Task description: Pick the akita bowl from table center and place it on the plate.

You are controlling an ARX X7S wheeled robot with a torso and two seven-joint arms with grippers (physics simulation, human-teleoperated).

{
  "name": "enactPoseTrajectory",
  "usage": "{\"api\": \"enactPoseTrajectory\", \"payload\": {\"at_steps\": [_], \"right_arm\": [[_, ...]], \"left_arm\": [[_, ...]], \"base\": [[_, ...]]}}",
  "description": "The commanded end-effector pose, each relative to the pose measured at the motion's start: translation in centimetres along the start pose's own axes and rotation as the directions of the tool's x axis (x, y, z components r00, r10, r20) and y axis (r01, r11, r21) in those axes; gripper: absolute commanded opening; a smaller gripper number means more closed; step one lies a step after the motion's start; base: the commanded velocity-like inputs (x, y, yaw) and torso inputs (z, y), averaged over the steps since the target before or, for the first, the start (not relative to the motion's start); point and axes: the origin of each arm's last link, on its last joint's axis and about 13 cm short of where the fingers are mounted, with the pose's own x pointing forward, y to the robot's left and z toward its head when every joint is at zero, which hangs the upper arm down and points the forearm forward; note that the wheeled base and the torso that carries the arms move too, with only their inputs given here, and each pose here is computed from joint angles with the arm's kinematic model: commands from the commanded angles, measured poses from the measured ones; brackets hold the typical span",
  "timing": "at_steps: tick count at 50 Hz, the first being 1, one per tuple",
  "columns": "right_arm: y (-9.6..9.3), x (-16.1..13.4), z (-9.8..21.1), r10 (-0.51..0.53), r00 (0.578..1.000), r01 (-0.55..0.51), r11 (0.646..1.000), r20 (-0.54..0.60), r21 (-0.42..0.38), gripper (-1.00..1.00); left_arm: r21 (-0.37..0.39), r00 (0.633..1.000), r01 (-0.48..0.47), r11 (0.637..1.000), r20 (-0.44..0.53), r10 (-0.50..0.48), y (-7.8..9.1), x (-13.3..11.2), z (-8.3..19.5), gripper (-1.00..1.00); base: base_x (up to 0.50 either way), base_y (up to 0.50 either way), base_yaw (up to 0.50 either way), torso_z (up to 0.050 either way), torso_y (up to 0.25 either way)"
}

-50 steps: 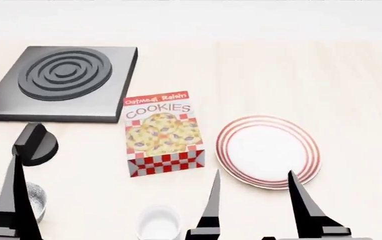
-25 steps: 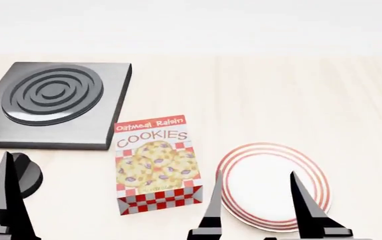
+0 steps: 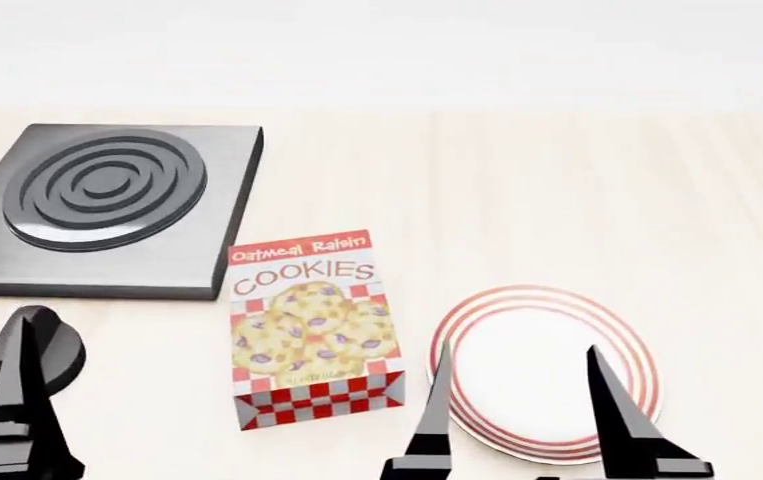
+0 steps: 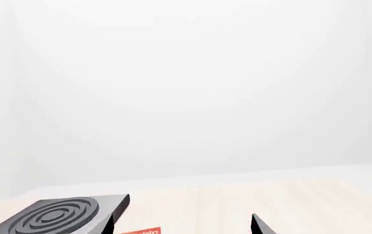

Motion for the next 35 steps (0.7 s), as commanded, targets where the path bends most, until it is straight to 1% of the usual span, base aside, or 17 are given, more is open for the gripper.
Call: {"api": "enactPoseTrajectory", "payload": {"at_steps": [1,2,5,6,10,13,14,17,19,20,22,24,27,29,30,34,35], "right_arm": [[-0.2,-0.3,0.8,-0.031,0.999,0.032,0.999,0.041,-0.039,1.0],[-0.1,-0.3,0.8,-0.031,0.999,0.033,0.999,0.042,-0.04,1.0],[-0.1,-0.3,0.8,-0.029,0.999,0.031,0.999,0.041,-0.04,1.0],[-0.1,-0.2,0.7,-0.027,0.999,0.029,0.999,0.039,-0.041,1.0],[-0.1,-0.2,0.6,-0.026,0.999,0.027,0.999,0.036,-0.039,1.0],[-0.1,-0.2,0.7,-0.026,0.999,0.027,0.999,0.038,-0.038,1.0],[-0.1,-0.2,0.7,-0.026,0.999,0.027,0.999,0.038,-0.038,1.0],[-0.1,-0.2,0.8,-0.026,0.999,0.028,0.999,0.04,-0.038,1.0],[-0.1,-0.2,0.8,-0.026,0.999,0.028,0.999,0.041,-0.039,1.0],[-0.1,-0.2,0.8,-0.023,0.999,0.024,0.999,0.04,-0.024,1.0],[-0.1,-0.2,0.8,-0.024,0.999,0.026,0.999,0.039,-0.03,1.0],[-0.1,-0.1,0.7,-0.024,0.999,0.025,0.999,0.039,-0.029,1.0],[-0.2,-0.1,0.6,-0.026,0.999,0.027,0.999,0.032,-0.033,1.0],[-0.3,-0.1,0.3,-0.028,0.999,0.028,0.999,0.024,-0.028,1.0],[-0.2,-0.1,0.4,-0.027,0.999,0.027,0.999,0.023,-0.027,1.0],[-0.2,-0.1,0.4,-0.02,1.0,0.021,0.999,0.02,-0.028,1.0],[-0.3,-0.1,0.4,-0.022,1.0,0.022,0.999,0.02,-0.027,1.0]], "left_arm": [[-0.074,0.978,-0.149,0.986,-0.16,0.136,1.1,1.0,-2.4,1.0],[-0.106,0.969,-0.169,0.98,-0.2,0.146,1.2,1.1,-2.9,1.0],[-0.124,0.96,-0.194,0.973,-0.23,0.162,1.4,1.3,-3.2,1.0],[-0.153,0.952,-0.21,0.966,-0.256,0.167,1.5,1.4,-3.5,1.0],[-0.208,0.941,-0.247,0.946,-0.285,0.183,1.7,1.5,-4.2,1.0],[-0.219,0.941,-0.252,0.943,-0.282,0.186,1.4,1.3,-3.5,1.0],[-0.229,0.939,-0.262,0.938,-0.286,0.192,1.6,1.3,-4.1,1.0],[-0.272,0.936,-0.291,0.917,-0.28,0.214,1.4,1.2,-3.2,1.0],[-0.291,0.916,-0.359,0.887,-0.294,0.274,1.5,1.1,-2.9,1.0],[-0.322,0.908,-0.38,0.867,-0.308,0.283,1.6,1.1,-2.8,1.0],[-0.363,0.908,-0.377,0.852,-0.326,0.263,1.5,0.8,-2.9,1.0],[-0.381,0.913,-0.361,0.851,-0.333,0.238,1.1,0.9,-2.3,1.0],[-0.425,0.91,-0.354,0.833,-0.361,0.203,0.7,0.7,-2.0,1.0],[-0.46,0.906,-0.357,0.813,-0.383,0.181,0.3,0.4,-1.7,1.0],[-0.452,0.904,-0.362,0.815,-0.382,0.19,0.2,0.3,-1.5,1.0],[-0.467,0.898,-0.389,0.794,-0.384,0.214,0.1,0.0,-1.5,1.0],[-0.478,0.892,-0.407,0.779,-0.393,0.225,-0.1,-0.1,-1.1,1.0]], "base": [[0.0,0.0,0.0,0.0,0.0],[0.0,0.0,0.0,0.0,0.0],[0.0,0.0,0.0,0.0,0.0],[0.0,0.0,0.0,0.0,0.0],[0.0,0.0,0.0,0.0,0.0],[0.0,0.0,0.0,0.0,0.0],[0.0,0.0,0.0,0.0,0.0],[0.0,0.0,0.0,0.0,0.0],[0.0,0.0,0.0,0.0,0.0],[0.0,0.0,0.0,0.0,0.0],[0.0,0.0,0.0,0.0,0.0],[0.0,0.0,0.0,0.0,0.0],[0.0,0.0,0.0,0.0,0.0],[0.0,0.0,0.0,0.0,0.0],[0.0,0.0,0.0,0.0,0.0],[0.0,0.0,0.0,0.0,0.0],[0.0,0.0,0.0,0.0,0.0]]}}
